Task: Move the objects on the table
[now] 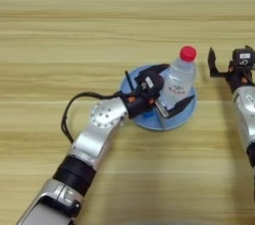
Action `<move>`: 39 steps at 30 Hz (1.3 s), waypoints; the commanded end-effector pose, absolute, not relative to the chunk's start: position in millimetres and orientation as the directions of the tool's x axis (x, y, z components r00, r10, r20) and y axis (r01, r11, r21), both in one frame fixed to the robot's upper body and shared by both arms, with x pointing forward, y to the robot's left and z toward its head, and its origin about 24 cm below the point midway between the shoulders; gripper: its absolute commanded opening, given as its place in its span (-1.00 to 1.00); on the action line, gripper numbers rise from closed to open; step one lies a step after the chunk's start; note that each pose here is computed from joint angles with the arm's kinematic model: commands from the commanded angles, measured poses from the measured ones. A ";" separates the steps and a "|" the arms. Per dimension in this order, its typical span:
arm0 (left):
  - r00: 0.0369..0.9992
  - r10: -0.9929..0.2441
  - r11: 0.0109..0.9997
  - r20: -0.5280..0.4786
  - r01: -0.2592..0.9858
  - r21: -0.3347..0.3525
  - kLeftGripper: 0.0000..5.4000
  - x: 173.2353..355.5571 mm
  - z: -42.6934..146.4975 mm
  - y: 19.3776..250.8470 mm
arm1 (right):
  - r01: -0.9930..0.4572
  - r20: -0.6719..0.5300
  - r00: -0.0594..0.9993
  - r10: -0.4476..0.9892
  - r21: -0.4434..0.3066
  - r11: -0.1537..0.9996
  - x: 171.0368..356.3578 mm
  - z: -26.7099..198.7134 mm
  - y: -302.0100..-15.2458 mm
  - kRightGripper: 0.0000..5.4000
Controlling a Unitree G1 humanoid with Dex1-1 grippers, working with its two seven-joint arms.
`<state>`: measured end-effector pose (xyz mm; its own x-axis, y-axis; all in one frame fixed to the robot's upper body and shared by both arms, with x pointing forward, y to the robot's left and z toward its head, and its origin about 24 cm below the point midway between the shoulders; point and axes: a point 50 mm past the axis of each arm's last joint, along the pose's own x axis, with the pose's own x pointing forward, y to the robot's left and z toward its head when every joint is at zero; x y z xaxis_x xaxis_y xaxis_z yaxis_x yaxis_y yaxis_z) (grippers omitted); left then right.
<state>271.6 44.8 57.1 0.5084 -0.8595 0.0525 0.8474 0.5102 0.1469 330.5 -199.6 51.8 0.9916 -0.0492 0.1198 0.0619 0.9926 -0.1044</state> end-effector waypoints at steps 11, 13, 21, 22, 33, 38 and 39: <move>0.508 -0.860 0.510 0.056 0.846 0.156 1.00 287.5 61.6 30.9 | 0.055 0.126 0.991 -0.042 -0.102 0.993 332.9 55.5 -194.4 0.99; 0.510 -0.858 0.512 0.056 0.845 0.154 1.00 289.2 61.4 29.2 | 0.055 0.126 0.991 -0.042 -0.102 0.993 332.7 55.6 -194.3 0.99; 0.520 -0.853 0.521 0.046 0.841 0.147 1.00 293.6 57.6 25.1 | 0.055 0.129 0.991 -0.042 -0.101 0.993 332.3 56.2 -193.5 0.99; 0.523 -0.851 0.523 0.043 0.840 0.145 1.00 294.1 56.8 24.7 | 0.055 0.129 0.991 -0.042 -0.101 0.993 332.3 56.3 -193.3 0.99; 0.562 -0.826 0.561 0.030 0.818 0.128 1.00 300.0 49.2 24.3 | 0.056 0.133 0.990 -0.042 -0.101 0.993 331.2 57.3 -193.7 0.99; 0.571 -0.820 0.571 0.033 0.813 0.113 0.87 301.2 46.8 24.1 | 0.056 0.133 0.990 -0.042 -0.102 0.993 330.8 57.6 -194.0 1.00; 0.571 -0.820 0.571 0.035 0.814 0.111 0.85 301.2 46.7 24.1 | 0.056 0.133 0.990 -0.042 -0.102 0.993 330.7 57.7 -194.0 1.00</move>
